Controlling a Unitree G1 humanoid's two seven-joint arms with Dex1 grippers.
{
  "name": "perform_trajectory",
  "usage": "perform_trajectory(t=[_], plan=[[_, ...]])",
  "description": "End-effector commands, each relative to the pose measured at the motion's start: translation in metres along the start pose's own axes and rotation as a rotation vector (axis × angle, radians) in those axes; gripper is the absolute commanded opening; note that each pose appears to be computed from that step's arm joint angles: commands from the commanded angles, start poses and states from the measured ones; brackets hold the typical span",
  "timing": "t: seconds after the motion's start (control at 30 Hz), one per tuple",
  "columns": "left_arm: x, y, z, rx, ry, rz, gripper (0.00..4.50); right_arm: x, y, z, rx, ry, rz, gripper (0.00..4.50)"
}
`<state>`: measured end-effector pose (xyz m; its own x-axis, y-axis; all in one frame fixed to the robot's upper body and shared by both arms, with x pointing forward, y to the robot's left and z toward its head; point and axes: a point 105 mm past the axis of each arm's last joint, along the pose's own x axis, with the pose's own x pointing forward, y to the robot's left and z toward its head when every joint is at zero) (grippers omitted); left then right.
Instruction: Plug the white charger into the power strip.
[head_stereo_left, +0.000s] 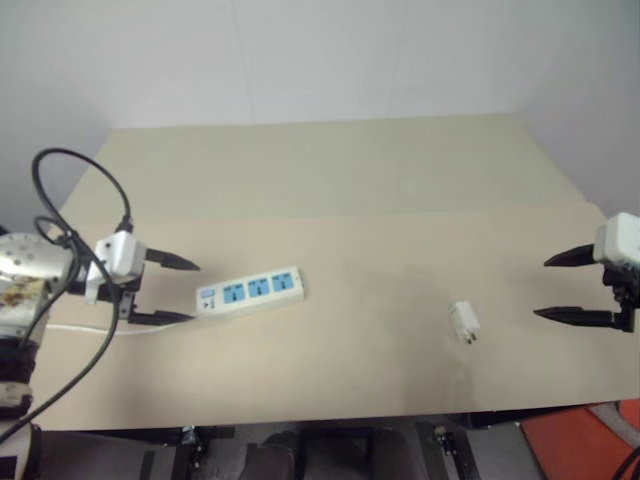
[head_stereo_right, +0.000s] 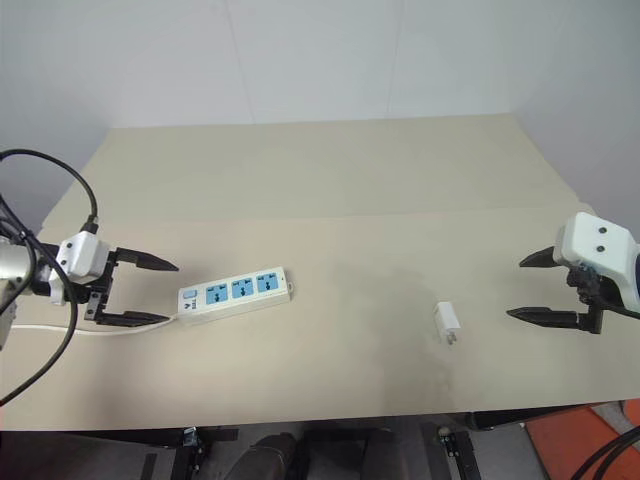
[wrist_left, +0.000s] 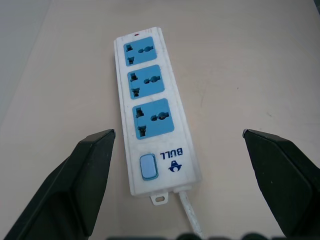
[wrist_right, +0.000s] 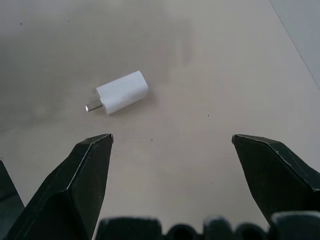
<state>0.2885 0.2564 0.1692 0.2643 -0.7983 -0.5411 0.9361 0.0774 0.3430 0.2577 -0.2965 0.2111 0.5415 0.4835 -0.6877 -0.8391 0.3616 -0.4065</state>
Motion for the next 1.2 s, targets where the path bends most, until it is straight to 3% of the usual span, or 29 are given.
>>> perform_trajectory(t=[0.03,0.33,1.0,1.2], plan=[[-0.008,0.005,0.008,0.038,-0.008,0.024,4.48,-0.009,-0.005,0.009,-0.032,-0.013,-0.038,4.50],[-0.005,0.009,-0.009,0.043,-0.002,0.057,4.48,-0.006,-0.004,0.009,-0.032,-0.019,-0.041,4.50],[0.041,0.017,-0.041,-0.096,-0.107,0.066,4.48,-0.007,0.013,0.012,-0.005,-0.026,-0.068,4.50],[0.052,0.011,-0.054,-0.127,-0.064,0.034,4.48,-0.007,0.017,0.011,-0.003,-0.015,-0.072,4.50]])
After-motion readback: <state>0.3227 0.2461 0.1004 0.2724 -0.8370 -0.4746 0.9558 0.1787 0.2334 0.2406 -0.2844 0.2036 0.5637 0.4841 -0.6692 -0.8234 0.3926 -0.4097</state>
